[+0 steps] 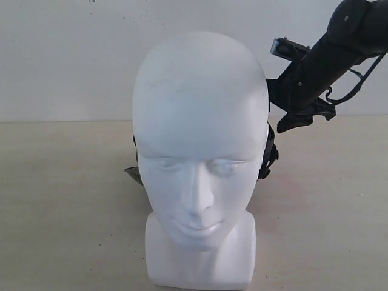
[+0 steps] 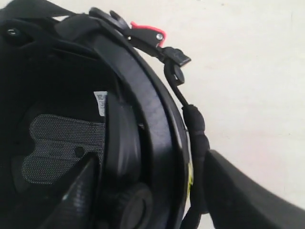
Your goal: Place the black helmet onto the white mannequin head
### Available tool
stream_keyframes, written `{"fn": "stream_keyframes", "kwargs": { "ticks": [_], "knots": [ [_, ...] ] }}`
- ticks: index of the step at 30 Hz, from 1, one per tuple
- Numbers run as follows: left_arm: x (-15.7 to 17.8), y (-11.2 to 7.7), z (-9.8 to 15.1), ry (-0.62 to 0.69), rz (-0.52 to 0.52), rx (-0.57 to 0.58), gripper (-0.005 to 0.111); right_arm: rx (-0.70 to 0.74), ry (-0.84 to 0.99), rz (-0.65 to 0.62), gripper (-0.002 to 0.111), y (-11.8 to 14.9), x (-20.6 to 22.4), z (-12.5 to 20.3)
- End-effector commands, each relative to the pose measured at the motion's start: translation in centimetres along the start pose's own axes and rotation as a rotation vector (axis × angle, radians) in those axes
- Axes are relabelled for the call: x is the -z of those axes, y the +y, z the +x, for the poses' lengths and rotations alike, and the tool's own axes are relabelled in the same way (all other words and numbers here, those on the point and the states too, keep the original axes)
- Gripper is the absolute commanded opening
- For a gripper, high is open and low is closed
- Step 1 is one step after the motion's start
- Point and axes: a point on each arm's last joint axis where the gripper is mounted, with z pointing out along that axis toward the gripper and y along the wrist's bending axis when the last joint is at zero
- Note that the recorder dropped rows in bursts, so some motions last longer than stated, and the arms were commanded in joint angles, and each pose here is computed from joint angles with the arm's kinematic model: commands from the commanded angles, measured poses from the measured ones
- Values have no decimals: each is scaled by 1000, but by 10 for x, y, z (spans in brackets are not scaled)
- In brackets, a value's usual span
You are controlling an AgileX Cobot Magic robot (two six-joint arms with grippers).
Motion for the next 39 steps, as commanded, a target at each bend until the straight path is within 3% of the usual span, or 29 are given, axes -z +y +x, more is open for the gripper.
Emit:
{"fn": "stream_keyframes", "kwargs": {
  "ticks": [1, 5, 7, 10, 20, 28, 39],
  "knots": [
    [0, 0, 1, 0, 1, 2, 4, 2, 10, 10, 59, -3, -8, -1],
    [0, 0, 1, 0, 1, 2, 4, -5, 20, 11, 51, -5, -14, 0],
    [0, 0, 1, 0, 1, 2, 4, -3, 21, 12, 35, -5, -14, 0],
    [0, 0, 1, 0, 1, 2, 4, 3, 17, 17, 1, -5, -13, 0],
    [0, 0, 1, 0, 1, 2, 4, 20, 54, 71, 0, -19, -5, 0],
    [0, 0, 1, 0, 1, 2, 4, -13, -36, 133, 0, -46, 39, -14],
    [0, 0, 1, 0, 1, 2, 4, 187, -34, 238, 0, -82, 77, -18]
  ]
}}
